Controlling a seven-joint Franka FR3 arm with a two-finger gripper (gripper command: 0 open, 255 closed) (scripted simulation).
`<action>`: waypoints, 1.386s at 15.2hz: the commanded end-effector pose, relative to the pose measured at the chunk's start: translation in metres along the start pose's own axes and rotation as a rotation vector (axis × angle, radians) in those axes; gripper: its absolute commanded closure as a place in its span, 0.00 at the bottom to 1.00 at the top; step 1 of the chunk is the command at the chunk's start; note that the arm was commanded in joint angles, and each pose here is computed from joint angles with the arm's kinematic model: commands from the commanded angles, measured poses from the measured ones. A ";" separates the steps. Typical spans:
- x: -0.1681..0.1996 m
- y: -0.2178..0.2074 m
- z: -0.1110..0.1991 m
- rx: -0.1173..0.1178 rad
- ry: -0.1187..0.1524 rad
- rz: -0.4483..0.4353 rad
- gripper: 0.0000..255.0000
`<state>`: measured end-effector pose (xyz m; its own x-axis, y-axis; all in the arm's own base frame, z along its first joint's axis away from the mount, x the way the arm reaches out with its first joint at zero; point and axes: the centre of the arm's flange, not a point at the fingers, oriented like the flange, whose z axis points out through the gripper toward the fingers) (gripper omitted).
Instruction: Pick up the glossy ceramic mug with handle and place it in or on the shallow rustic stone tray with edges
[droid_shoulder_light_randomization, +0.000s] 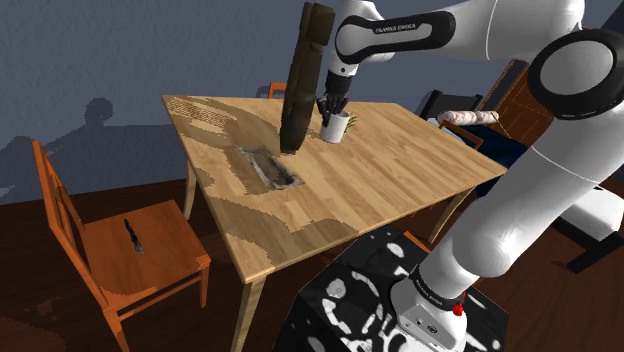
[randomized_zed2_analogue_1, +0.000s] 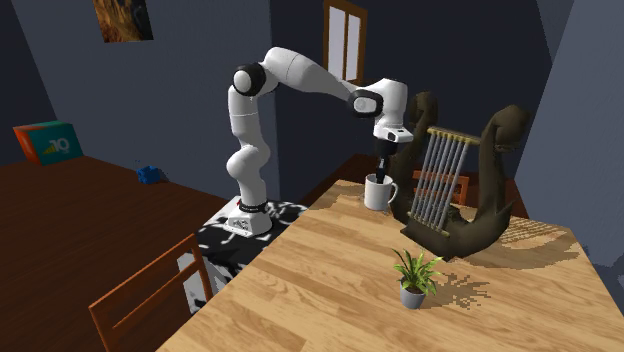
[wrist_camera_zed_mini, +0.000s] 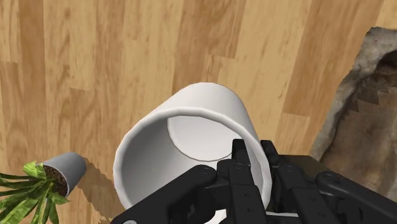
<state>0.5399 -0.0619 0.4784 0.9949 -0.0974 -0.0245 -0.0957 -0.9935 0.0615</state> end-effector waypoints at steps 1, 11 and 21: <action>0.010 -0.028 -0.005 0.000 0.001 0.003 1.00; 0.050 -0.152 -0.021 0.000 0.001 0.003 1.00; 0.067 -0.205 -0.001 0.000 0.001 0.003 1.00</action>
<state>0.6267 0.1358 0.4696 0.9947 -0.1002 -0.0239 -0.0986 -0.9932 0.0614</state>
